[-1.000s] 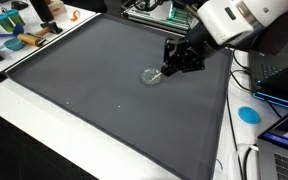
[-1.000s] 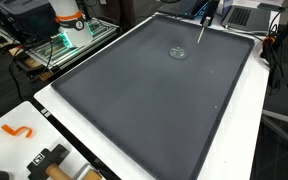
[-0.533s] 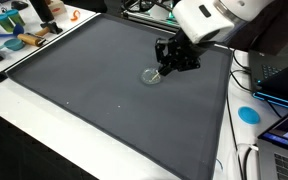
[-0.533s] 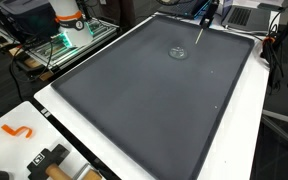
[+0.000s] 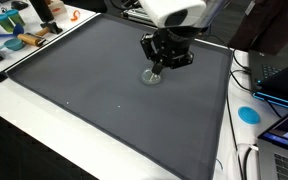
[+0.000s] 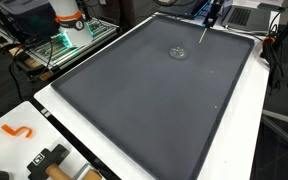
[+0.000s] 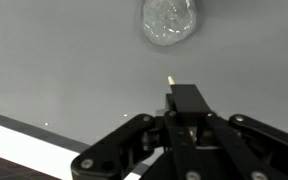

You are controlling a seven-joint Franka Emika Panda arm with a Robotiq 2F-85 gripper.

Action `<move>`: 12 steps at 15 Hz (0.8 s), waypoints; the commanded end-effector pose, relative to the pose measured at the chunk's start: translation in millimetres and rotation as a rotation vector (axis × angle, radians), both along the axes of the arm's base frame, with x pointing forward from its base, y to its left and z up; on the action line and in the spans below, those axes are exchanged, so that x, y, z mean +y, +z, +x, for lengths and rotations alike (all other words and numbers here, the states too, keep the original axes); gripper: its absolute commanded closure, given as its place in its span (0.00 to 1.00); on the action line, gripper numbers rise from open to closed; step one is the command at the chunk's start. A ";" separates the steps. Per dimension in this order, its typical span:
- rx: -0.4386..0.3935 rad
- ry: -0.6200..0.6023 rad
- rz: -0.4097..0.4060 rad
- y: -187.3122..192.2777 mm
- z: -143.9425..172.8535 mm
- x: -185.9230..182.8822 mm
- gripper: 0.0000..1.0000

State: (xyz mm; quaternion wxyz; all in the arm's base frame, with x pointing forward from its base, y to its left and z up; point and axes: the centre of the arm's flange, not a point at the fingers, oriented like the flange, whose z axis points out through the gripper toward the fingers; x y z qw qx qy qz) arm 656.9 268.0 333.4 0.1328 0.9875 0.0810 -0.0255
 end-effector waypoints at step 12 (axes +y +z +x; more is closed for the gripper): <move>-0.027 -0.117 0.382 18.0 -30.9 -118.8 0.97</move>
